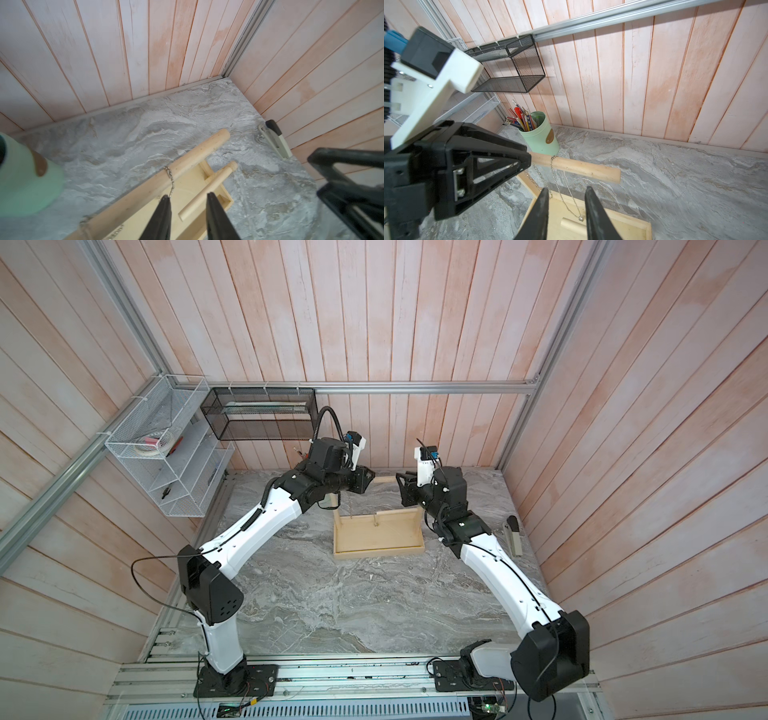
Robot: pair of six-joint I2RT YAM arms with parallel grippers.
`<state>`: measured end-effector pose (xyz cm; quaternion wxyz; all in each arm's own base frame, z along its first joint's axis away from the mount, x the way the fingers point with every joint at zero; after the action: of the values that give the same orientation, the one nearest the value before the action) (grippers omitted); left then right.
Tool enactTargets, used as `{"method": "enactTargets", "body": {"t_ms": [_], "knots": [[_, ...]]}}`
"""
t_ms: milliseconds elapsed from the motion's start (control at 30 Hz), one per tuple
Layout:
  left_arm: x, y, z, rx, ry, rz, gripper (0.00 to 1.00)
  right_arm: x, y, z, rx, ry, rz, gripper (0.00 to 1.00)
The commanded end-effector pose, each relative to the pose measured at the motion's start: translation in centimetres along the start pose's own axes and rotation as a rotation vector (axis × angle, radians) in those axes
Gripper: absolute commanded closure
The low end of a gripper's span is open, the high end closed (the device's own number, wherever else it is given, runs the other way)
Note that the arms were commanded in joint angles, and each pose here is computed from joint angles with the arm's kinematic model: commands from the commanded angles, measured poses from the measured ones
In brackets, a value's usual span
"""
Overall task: Hang the necklace on the jewelry display stand
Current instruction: Hang the necklace on the stand, then reset both arms
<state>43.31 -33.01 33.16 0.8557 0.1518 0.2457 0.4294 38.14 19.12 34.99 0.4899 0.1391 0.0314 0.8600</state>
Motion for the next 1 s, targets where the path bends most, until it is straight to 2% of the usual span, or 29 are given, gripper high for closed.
{"method": "enactTargets", "body": {"t_ms": [0,100,200,233,333,400,467,533,567,633,700,733,800,900,967], "knots": [[0.6,4.3,0.8,-0.031,0.019,0.076,0.27,0.5,1.4,-0.1,0.044,0.008,-0.017,0.51],[2.4,6.0,-1.3,-0.014,0.058,0.163,0.06,-0.4,2.3,-0.3,0.074,-0.008,-0.088,0.39],[4.6,7.5,-3.9,0.003,0.117,0.237,0.02,-1.9,3.1,-0.3,0.078,-0.004,-0.184,0.11],[5.3,8.1,-4.5,0.000,0.139,0.253,0.02,-2.5,3.3,-0.4,0.084,0.004,-0.223,0.07],[8.2,10.2,-6.1,-0.043,0.209,0.312,0.02,-5.0,3.6,-0.9,0.100,0.039,-0.375,0.05],[10.2,11.5,-6.8,-0.098,0.190,0.338,0.00,-7.4,4.6,-1.0,0.059,0.052,-0.520,0.02],[12.4,12.5,-8.5,-0.156,0.111,0.410,0.00,-11.0,6.4,-1.5,-0.018,-0.014,-0.605,0.02],[14.5,13.8,-9.8,-0.201,0.081,0.484,0.00,-13.8,8.5,-2.5,-0.139,-0.091,-0.590,0.02],[15.9,14.6,-10.7,-0.223,0.114,0.511,0.00,-14.6,9.8,-3.4,-0.218,-0.085,-0.593,0.02],[18.2,16.1,-12.0,-0.279,0.151,0.519,0.00,-15.0,12.1,-5.1,-0.325,0.034,-0.637,0.02],[20.7,17.4,-13.6,-0.329,0.185,0.567,0.00,-16.2,13.5,-7.3,-0.297,0.071,-0.731,0.02],[22.1,18.0,-14.8,-0.334,0.210,0.605,0.00,-16.8,13.6,-8.8,-0.253,0.092,-0.753,0.02],[24.0,18.2,-16.2,-0.323,0.224,0.639,0.00,-17.3,13.8,-10.8,-0.245,0.095,-0.758,0.02],[25.9,17.6,-17.2,-0.304,0.140,0.688,0.00,-17.9,14.4,-12.6,-0.317,0.128,-0.790,0.02],[27.0,17.0,-17.9,-0.324,0.092,0.695,0.00,-19.6,14.1,-14.7,-0.277,0.143,-0.849,0.02]]}}
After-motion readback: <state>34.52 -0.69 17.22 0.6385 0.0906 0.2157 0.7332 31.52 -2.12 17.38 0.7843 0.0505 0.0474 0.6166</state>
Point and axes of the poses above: each gripper's point midway between its finger pads, its own y axis back along the fingers, its own x axis along the line the jaws close on, z = x × y, the point moved 1 cm from there along y, back along the fingers, and after that the axes turned 3 degrees about y, right-handed, at the moved point
